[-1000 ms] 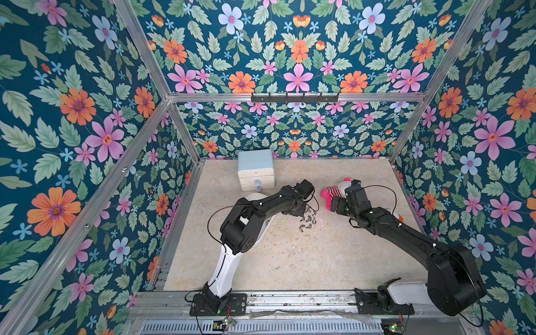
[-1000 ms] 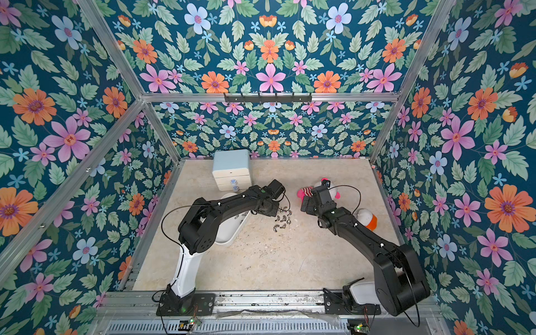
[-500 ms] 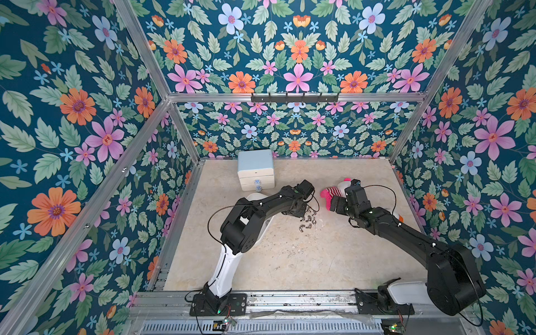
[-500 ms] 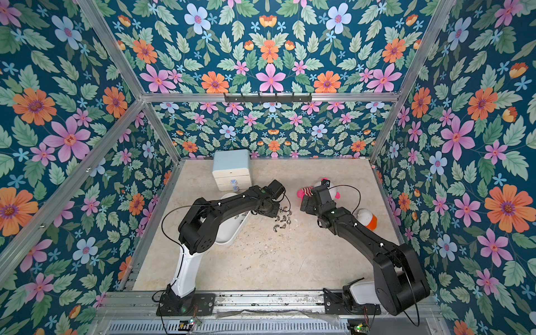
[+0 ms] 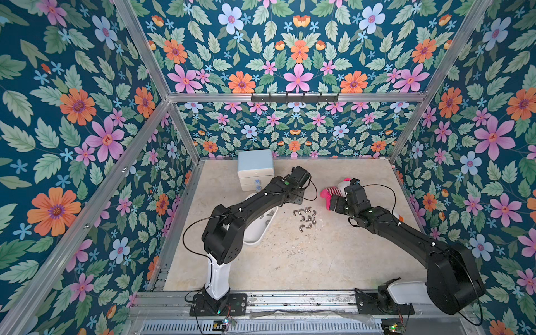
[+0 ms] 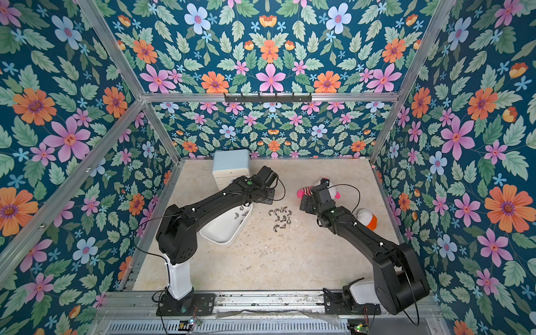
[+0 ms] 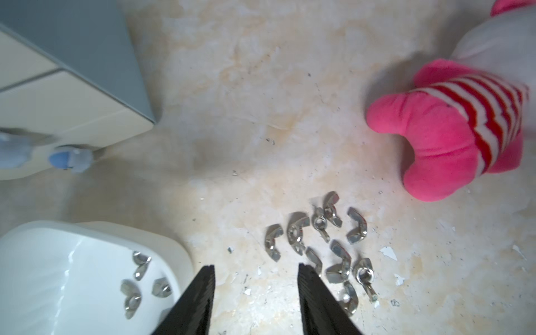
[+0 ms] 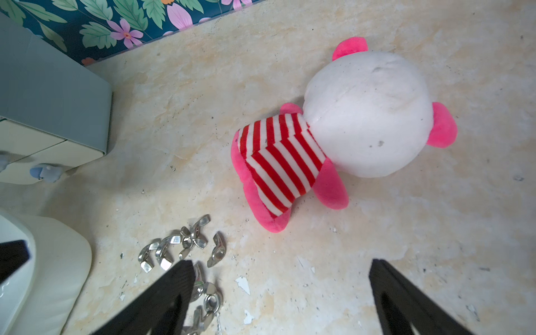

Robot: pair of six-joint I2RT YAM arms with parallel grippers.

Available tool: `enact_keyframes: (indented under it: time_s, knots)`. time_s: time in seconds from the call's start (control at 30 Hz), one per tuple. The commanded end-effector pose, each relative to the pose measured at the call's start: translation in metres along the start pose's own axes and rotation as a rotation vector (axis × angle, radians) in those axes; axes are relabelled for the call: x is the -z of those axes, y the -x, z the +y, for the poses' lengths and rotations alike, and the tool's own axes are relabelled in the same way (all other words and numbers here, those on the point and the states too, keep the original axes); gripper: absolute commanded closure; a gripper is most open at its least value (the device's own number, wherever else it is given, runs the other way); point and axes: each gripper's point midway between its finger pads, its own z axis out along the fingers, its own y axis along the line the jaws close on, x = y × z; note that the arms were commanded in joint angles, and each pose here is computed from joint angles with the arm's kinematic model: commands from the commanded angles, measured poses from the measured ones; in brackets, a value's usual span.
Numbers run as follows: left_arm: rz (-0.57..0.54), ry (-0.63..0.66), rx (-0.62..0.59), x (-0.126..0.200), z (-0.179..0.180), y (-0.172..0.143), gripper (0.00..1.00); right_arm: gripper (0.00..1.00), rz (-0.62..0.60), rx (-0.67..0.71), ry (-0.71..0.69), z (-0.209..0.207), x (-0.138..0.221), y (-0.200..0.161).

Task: Take out the wing nut from the storage box
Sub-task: Place the wing nut at the center of the board, then pick up the wing nut from the storage box.

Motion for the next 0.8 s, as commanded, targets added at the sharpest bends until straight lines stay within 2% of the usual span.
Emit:
enact_keyframes:
  time_s: [0.0, 0.2, 0.33, 0.53, 0.77]
  knots:
    - [-0.023, 0.061, 0.049, 0.014, 0.033, 0.002, 0.46, 0.01, -0.004, 0.009, 0.001, 0.004, 0.000, 0.003]
    - [-0.045, 0.096, 0.153, 0.025, 0.089, -0.006, 0.45, 0.01, 0.001, 0.021, 0.004, 0.012, -0.002, 0.005]
    - [0.009, 0.112, 0.183, 0.011, 0.112, -0.026, 0.46, 0.01, 0.007, 0.030, 0.007, 0.018, -0.004, 0.007]
    - [0.068, 0.109, 0.191, -0.014, 0.115, -0.050, 0.50, 0.01, 0.008, 0.036, 0.002, 0.020, -0.004, 0.009]
    - [0.109, 0.110, 0.186, -0.038, 0.112, -0.061, 0.56, 0.01, 0.007, 0.042, -0.003, 0.020, -0.002, 0.009]
